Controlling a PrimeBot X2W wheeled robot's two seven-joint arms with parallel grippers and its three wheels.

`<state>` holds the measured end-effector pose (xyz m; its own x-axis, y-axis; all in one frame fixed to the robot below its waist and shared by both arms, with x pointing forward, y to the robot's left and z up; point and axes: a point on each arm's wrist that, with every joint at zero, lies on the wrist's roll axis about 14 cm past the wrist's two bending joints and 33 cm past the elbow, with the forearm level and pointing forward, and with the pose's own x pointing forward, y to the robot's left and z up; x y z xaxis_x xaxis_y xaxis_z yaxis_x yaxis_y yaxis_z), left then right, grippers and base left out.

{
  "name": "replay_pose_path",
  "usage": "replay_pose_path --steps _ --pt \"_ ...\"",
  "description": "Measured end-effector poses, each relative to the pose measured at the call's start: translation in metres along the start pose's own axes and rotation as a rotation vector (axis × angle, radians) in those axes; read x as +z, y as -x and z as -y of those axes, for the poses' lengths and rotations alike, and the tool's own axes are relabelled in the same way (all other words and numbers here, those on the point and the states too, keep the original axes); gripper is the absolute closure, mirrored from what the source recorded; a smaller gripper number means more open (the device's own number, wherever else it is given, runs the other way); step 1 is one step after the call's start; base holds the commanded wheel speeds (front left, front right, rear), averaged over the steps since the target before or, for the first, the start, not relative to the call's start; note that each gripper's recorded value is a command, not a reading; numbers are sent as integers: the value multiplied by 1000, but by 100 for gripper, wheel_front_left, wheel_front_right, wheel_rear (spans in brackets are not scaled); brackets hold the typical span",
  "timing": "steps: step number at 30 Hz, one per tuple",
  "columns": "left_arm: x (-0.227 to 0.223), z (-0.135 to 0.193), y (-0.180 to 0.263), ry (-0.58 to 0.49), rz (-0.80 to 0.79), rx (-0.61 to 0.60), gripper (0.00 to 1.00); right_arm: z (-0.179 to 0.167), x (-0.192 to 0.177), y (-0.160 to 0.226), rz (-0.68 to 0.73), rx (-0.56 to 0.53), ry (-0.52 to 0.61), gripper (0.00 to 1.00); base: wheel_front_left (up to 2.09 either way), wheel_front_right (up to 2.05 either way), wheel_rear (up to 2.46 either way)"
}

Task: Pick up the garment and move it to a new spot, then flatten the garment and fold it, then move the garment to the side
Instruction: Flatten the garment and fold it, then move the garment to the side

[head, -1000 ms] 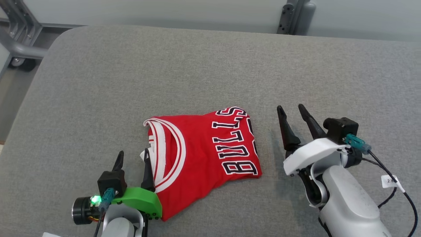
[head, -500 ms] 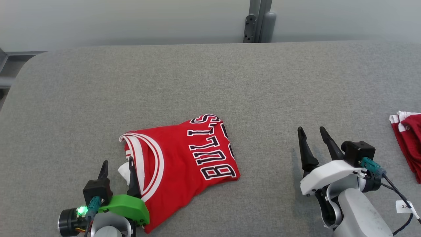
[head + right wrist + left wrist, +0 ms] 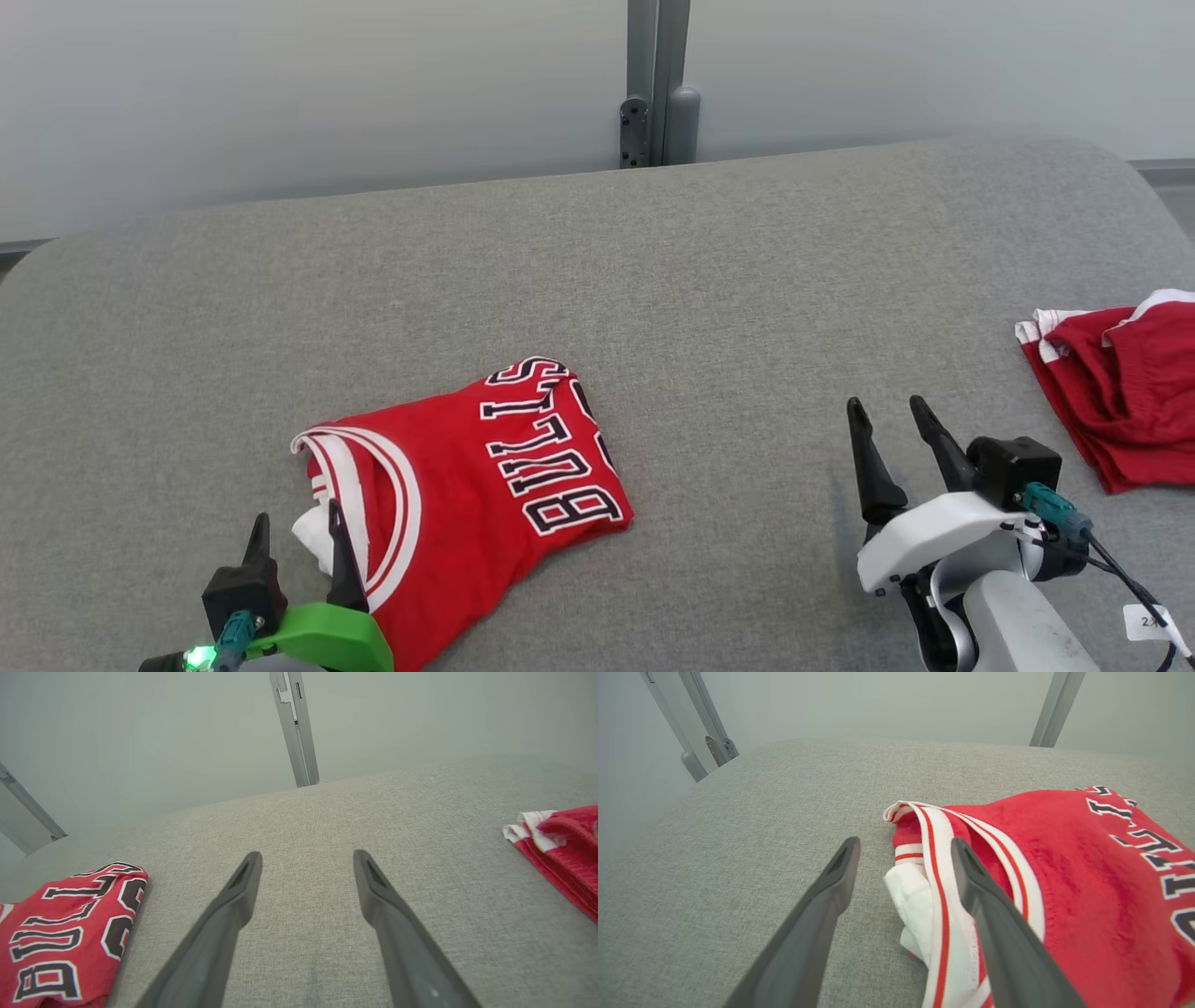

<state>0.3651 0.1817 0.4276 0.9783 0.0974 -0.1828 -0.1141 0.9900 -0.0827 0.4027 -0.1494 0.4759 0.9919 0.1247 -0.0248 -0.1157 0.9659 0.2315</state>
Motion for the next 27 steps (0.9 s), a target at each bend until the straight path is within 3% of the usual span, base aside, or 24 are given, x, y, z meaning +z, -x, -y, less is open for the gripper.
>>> replay_pose_path --steps 16,22,27 --pt "12 -3 7 18 40 12 0 7 1 20 5 -22 20 0 0 0 0" --pt "7 -5 11 21 26 14 0 -10 -18 16 -53 26 -5 0 0 0 0" --pt "-1 -12 15 33 3 35 0 -45 -36 6 -114 126 -30 0 0 0 0"
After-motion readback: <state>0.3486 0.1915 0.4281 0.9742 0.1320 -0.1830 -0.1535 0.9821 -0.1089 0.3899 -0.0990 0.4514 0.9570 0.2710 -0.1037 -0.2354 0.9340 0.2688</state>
